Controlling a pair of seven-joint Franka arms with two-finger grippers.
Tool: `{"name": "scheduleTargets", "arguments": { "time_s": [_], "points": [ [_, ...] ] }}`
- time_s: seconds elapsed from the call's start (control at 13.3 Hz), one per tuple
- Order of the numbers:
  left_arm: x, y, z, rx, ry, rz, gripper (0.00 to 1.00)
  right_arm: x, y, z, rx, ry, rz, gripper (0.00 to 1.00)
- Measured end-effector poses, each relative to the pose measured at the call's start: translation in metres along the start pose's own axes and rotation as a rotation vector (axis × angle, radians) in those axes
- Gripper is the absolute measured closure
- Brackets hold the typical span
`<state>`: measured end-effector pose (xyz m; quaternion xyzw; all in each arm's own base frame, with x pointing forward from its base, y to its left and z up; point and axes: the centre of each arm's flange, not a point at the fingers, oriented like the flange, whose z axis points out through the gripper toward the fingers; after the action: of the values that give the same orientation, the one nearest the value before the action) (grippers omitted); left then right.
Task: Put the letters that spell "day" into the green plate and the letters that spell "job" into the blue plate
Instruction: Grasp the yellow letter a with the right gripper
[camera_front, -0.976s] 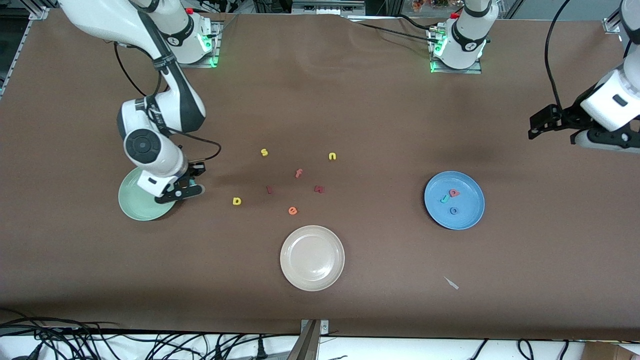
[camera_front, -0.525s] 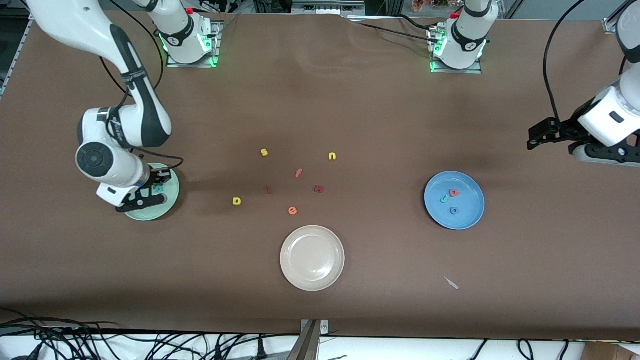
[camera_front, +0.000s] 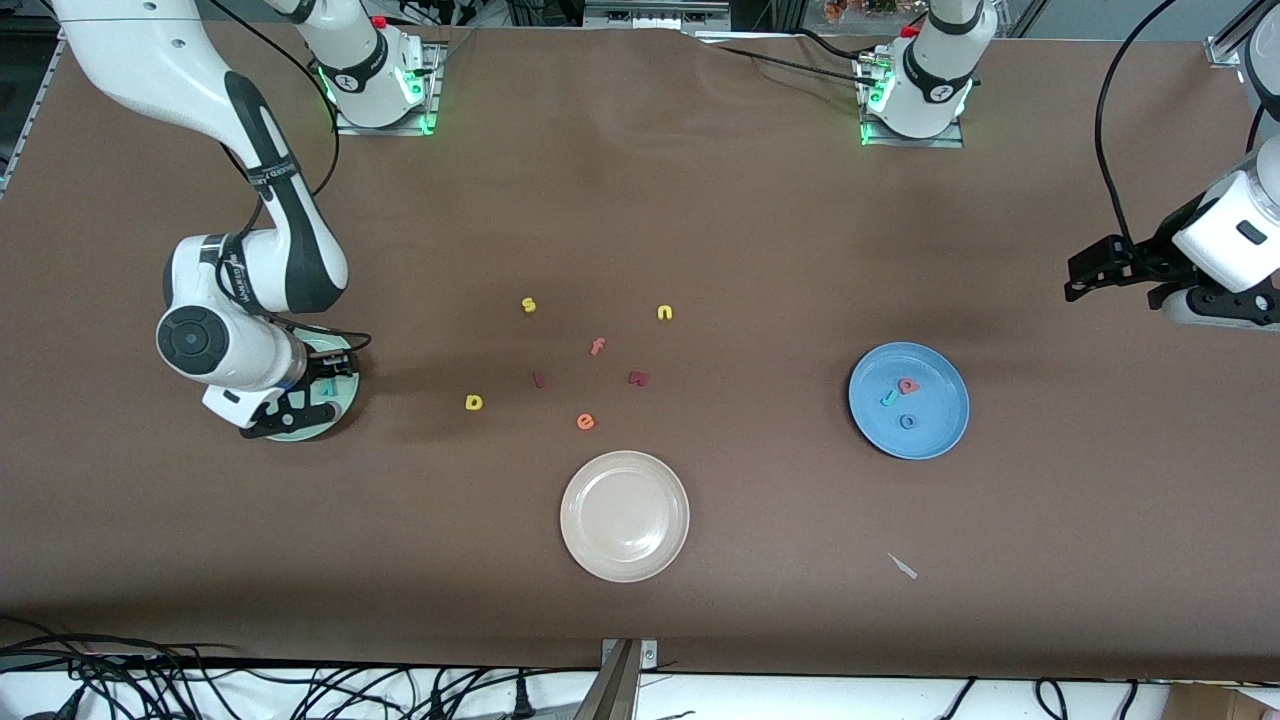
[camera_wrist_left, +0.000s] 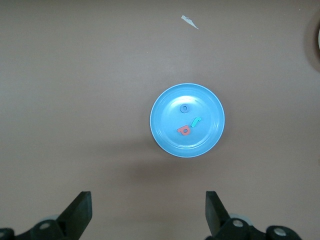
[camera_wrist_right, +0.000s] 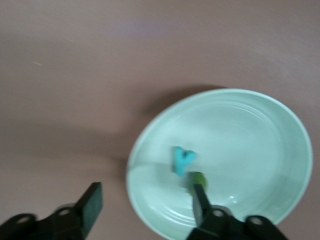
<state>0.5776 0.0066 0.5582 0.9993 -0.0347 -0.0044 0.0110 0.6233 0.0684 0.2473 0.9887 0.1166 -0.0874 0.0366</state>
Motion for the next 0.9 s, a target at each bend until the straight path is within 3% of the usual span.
{"name": "scheduleTargets", "arguments": {
  "time_s": [0.08, 0.15, 0.53, 0.9],
  "points": [
    [0.0, 0.0, 0.0, 0.0, 0.0, 0.0, 0.0, 0.003, -0.013, -0.004, 0.012, 0.005, 0.015, 0.02],
    [0.0, 0.0, 0.0, 0.0, 0.001, 0.001, 0.0, 0.005, -0.027, -0.007, 0.02, 0.01, 0.03, 0.0],
    [0.0, 0.001, -0.001, 0.0, 0.0, 0.001, 0.0, 0.014, -0.088, -0.014, 0.075, 0.037, 0.146, 0.0],
    [0.0, 0.001, -0.001, 0.0, -0.001, 0.001, 0.0, 0.025, -0.167, 0.006, 0.101, 0.116, 0.275, 0.0]
  ]
}}
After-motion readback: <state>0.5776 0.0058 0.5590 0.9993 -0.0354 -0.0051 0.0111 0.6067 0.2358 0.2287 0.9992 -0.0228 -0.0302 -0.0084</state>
